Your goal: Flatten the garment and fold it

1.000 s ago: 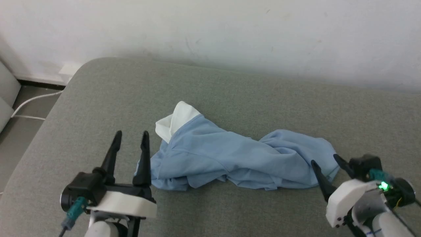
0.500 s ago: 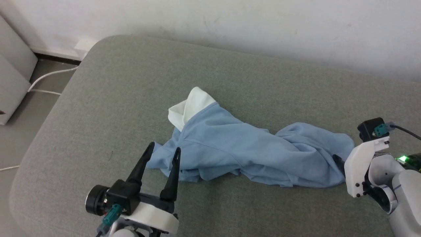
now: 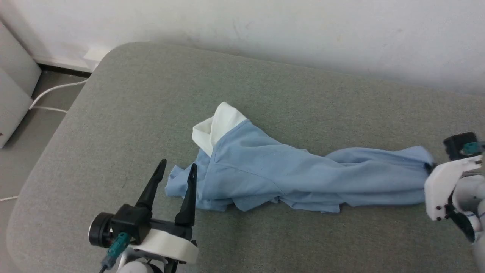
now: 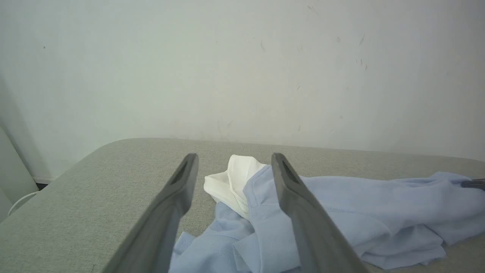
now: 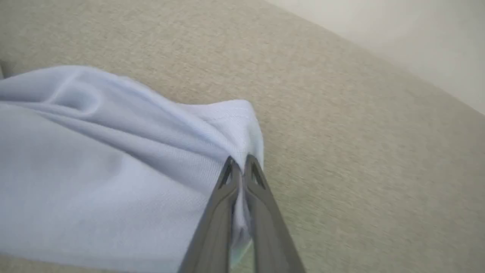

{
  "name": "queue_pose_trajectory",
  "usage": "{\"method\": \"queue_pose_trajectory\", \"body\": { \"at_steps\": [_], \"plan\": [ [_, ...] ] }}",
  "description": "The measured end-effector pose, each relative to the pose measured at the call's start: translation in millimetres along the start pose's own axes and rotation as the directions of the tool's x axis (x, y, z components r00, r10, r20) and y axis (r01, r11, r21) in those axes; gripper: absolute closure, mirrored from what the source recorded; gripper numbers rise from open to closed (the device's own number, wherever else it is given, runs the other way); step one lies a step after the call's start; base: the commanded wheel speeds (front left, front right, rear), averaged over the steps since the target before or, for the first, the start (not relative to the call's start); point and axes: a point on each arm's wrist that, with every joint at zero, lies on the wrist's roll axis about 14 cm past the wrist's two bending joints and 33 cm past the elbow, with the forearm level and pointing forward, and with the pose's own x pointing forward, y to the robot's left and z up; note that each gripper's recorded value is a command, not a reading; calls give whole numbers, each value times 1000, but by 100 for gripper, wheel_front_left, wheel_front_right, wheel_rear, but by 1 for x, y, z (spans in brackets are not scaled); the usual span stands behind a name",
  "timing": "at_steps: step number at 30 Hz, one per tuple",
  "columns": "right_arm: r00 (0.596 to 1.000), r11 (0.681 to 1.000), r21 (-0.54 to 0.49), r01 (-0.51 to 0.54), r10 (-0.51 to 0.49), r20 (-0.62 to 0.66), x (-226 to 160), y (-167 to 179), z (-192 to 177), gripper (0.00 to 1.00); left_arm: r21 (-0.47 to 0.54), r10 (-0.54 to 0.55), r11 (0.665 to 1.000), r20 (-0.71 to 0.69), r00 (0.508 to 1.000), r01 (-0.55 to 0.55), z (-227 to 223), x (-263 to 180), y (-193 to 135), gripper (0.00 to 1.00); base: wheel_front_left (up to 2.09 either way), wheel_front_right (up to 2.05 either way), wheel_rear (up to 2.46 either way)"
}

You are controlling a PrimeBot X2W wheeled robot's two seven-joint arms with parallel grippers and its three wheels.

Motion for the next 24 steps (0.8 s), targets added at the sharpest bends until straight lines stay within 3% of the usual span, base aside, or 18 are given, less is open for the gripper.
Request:
{"method": "queue_pose_trajectory", "body": {
  "at_steps": [3,7,11,12,13,18,24],
  "plan": [
    [988,992,4,127,-127,92,-25,-48,18,100,-7,-18,1000,11,1000,18,2,3,-5,0,0,0,0],
    [931,946,38,321,-322,170,-70,-116,30,100,-17,-56,998,27,998,57,5,9,-17,0,0,0,0],
    [903,917,64,393,-398,159,-92,-140,17,100,-24,-83,996,35,996,84,7,13,-26,0,0,0,0],
    [903,912,79,403,-410,124,-97,-142,0,66,-28,-97,995,38,995,98,7,16,-30,0,0,0,0],
    [903,912,79,403,-410,124,-97,-142,0,0,-28,-97,995,38,995,98,7,16,-30,0,0,0,0],
    [925,924,131,359,-371,85,-90,-117,-29,0,-44,-120,992,35,992,122,5,19,-39,0,0,0,0],
    [908,938,195,286,-330,258,-94,-92,4,0,-50,-141,988,34,989,143,4,22,-46,0,0,0,0]
  ]
}}
